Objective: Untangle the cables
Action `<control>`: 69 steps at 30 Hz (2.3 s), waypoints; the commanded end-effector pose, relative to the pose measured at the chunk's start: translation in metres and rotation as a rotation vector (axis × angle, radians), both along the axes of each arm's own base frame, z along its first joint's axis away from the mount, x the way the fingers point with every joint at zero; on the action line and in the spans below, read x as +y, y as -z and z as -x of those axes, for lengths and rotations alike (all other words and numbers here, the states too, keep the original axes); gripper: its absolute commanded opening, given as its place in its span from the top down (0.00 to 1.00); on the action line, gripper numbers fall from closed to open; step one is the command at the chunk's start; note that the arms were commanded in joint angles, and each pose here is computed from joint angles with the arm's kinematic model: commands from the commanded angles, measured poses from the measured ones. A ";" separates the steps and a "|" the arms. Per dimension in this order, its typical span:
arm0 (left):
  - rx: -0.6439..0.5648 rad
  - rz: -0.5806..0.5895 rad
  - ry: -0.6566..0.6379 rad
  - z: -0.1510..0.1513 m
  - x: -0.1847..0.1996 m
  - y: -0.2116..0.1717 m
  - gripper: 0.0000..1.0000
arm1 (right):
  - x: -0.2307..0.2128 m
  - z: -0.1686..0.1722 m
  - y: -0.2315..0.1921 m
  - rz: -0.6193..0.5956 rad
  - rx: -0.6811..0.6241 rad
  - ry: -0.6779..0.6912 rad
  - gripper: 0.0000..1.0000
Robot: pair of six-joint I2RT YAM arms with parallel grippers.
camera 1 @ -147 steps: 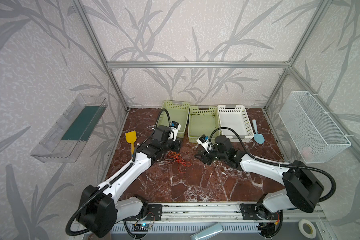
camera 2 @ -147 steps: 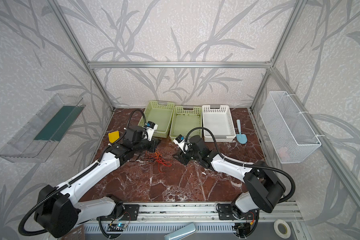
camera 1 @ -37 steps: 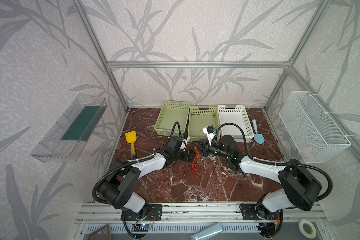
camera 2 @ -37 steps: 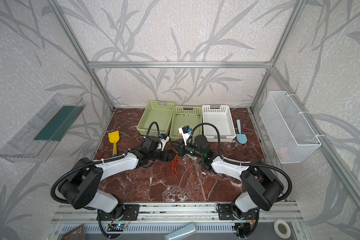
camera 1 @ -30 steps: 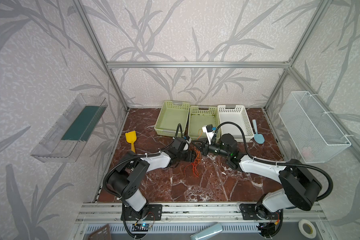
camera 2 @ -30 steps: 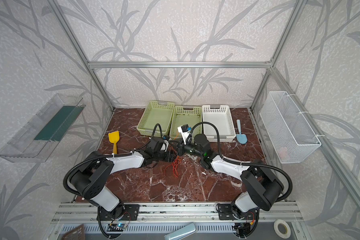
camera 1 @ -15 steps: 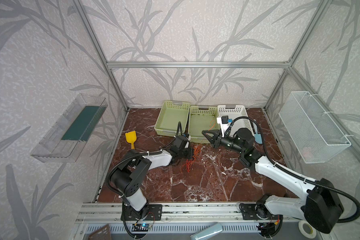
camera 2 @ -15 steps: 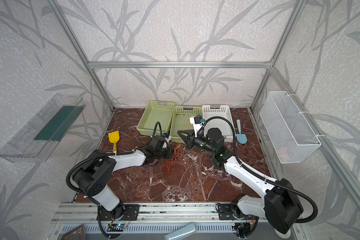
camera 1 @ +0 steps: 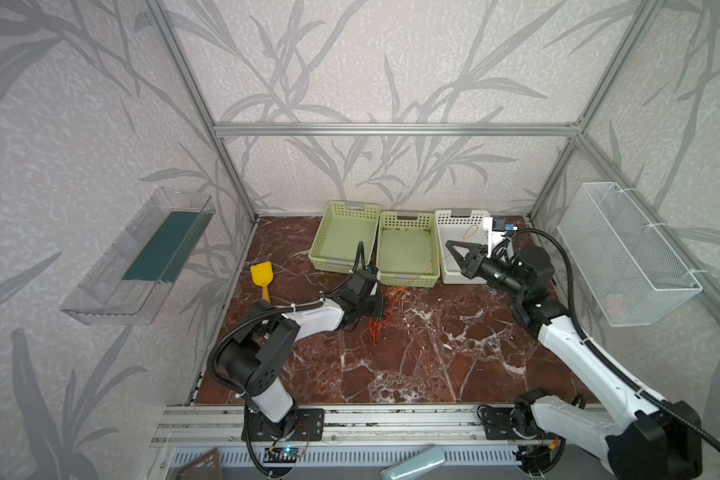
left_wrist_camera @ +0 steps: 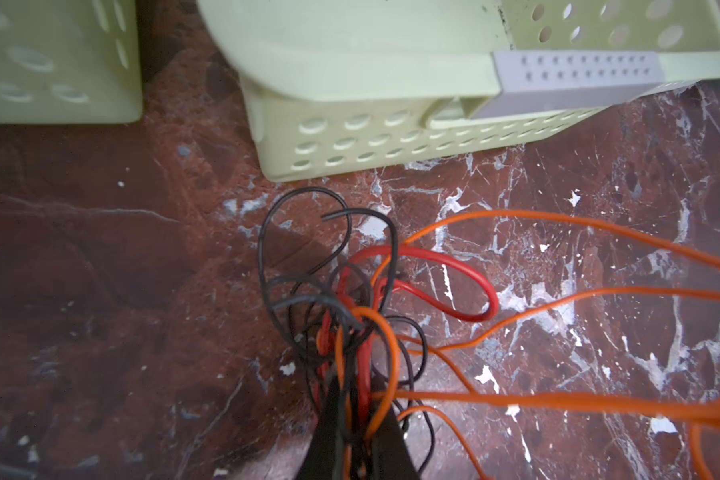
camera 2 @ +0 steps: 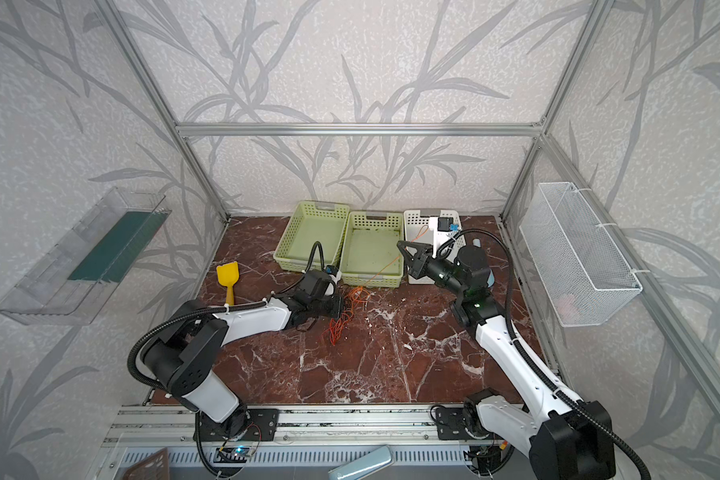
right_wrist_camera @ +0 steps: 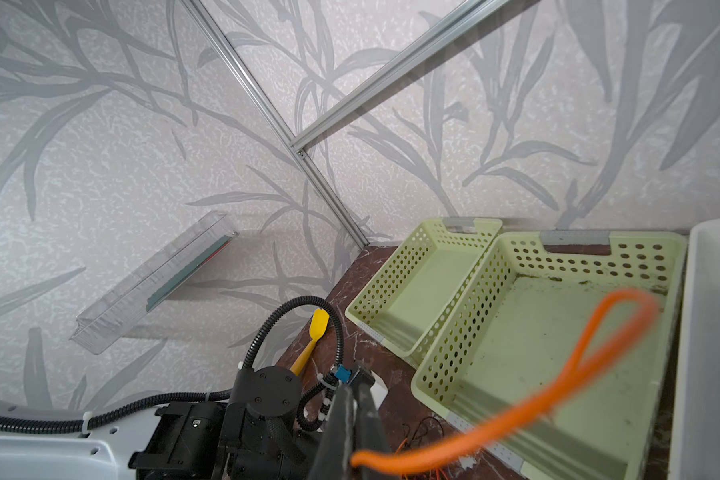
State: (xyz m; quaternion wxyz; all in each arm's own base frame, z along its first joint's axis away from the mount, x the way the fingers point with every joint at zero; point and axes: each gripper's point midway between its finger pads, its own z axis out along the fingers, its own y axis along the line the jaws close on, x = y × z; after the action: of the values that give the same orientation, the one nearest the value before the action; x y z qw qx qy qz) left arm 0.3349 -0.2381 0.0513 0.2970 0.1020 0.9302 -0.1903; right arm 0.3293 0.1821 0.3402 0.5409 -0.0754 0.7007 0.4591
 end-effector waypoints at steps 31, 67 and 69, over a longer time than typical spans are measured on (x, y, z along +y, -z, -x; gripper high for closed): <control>-0.077 -0.405 -0.219 -0.001 0.129 -0.039 1.00 | -0.117 -0.003 0.037 -0.042 0.132 0.283 1.00; -0.514 -0.021 0.577 0.037 -0.123 -0.078 0.18 | -0.088 0.005 0.049 -0.093 0.216 0.103 1.00; -0.528 -0.008 0.555 0.027 -0.132 -0.073 0.18 | -0.088 0.008 0.045 -0.095 0.210 0.107 1.00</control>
State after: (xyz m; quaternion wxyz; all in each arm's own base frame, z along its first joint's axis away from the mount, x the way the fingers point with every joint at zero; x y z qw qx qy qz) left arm 0.2887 -0.3473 0.1011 0.4111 0.4068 0.7897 -0.2048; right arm 0.3278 0.0898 0.2688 0.4739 0.0567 0.7489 0.4597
